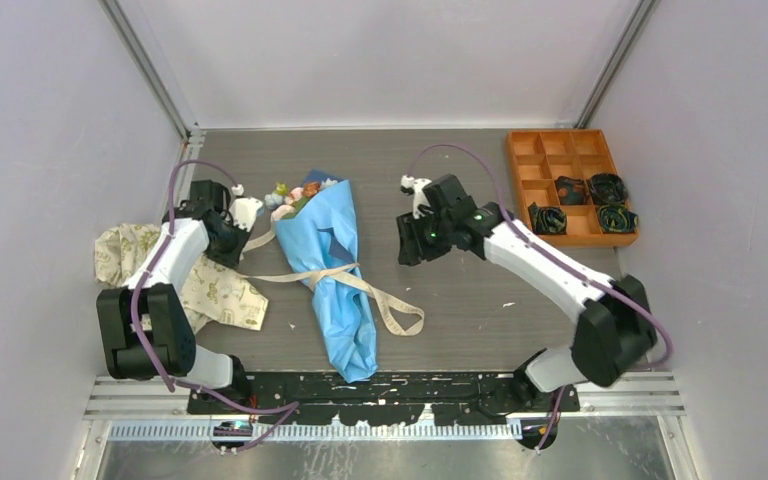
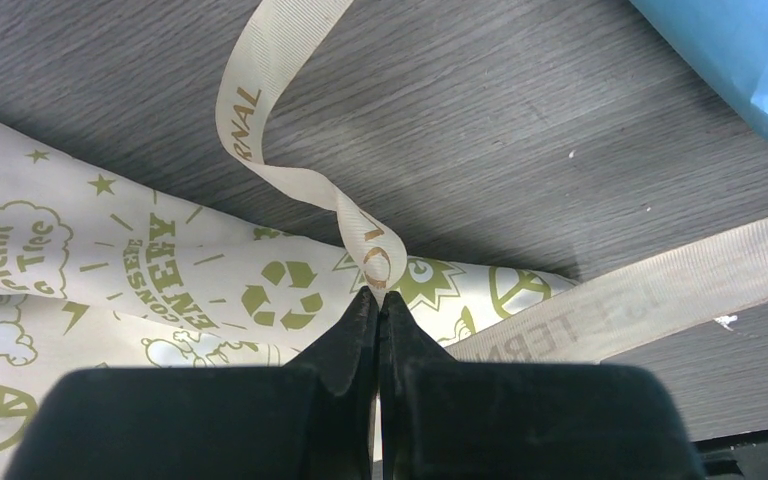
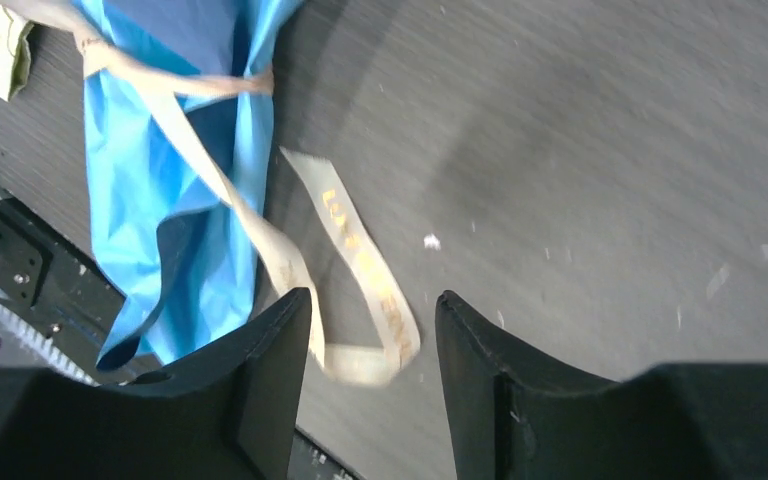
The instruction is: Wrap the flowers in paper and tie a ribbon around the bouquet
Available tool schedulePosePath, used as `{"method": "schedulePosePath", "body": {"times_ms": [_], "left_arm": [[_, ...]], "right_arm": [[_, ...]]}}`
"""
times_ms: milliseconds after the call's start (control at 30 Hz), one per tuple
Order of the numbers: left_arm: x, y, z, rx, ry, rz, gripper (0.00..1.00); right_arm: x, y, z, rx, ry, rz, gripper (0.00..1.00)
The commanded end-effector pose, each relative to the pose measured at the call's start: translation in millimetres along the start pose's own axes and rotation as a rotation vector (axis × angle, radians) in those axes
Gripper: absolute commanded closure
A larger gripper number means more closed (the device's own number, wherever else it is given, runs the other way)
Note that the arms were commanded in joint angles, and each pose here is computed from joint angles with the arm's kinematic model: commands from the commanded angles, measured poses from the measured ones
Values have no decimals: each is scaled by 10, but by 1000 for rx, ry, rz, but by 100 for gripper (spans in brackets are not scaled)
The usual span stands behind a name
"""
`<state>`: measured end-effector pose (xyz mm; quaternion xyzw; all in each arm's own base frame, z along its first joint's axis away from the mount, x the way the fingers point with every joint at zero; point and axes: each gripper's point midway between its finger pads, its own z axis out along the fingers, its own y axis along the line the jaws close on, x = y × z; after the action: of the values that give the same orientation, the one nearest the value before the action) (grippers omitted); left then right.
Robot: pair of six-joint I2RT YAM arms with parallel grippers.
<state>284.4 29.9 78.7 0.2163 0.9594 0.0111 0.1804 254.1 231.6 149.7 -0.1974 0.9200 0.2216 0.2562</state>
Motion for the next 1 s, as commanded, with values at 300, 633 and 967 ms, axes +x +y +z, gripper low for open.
{"method": "schedulePosePath", "body": {"times_ms": [300,633,967], "left_arm": [[25,-53,-148,-7,-22,-9,100],[161,-351,-376,178,-3,220,35],[-334,-1035,-531,396,-251,688,30]], "right_arm": [[439,185,692,-117,117,-205,26],[644,512,627,-292,-75,-241,25],[683,582,890,-248,-136,-85,43]]}}
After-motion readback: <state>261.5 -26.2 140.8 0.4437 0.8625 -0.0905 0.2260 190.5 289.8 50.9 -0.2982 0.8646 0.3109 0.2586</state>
